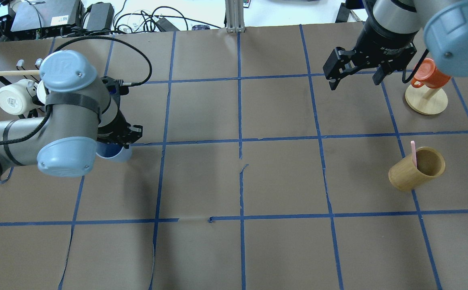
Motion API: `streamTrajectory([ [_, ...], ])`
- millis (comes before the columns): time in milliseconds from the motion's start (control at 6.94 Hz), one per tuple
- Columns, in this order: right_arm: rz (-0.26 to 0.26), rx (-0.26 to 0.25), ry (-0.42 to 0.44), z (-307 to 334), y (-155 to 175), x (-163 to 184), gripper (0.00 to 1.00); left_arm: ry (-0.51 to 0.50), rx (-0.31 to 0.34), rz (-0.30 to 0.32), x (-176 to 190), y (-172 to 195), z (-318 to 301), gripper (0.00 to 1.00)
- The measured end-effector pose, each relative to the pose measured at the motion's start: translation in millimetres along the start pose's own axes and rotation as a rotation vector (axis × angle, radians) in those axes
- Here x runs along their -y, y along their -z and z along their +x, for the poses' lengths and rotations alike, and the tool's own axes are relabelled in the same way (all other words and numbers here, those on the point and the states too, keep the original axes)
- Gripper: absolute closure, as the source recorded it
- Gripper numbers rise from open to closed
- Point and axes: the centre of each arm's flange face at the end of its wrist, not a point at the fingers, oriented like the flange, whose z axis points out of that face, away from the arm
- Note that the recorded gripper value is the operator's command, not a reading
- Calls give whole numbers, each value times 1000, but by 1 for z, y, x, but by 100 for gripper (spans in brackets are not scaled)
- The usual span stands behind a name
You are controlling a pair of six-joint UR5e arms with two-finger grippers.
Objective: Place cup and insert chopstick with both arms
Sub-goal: 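Carry the blue cup toward the table center and set it down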
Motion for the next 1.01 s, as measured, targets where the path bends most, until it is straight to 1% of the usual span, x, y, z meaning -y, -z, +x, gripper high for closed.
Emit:
streamTrajectory([
  [144,-1,0,-1,0,-1,0,0,60,-61,4,4,16,49,100],
  [288,0,-1,-1,0,-1,1,0,100,-119,-5,5,23,91,100],
  [432,1,-2,-1,0,-1,1,0,111,-169,-31,1,21,132,100],
  [576,0,-3,-1,1,-1,1,0,87,-197,-63,-10,13,168,100],
  [720,-2,-5,-2,1,-2,1,0,45,-202,-93,-25,2,199,100],
  [1008,-4,-7,-2,1,-2,1,0,-19,-194,-140,-50,-19,236,98],
])
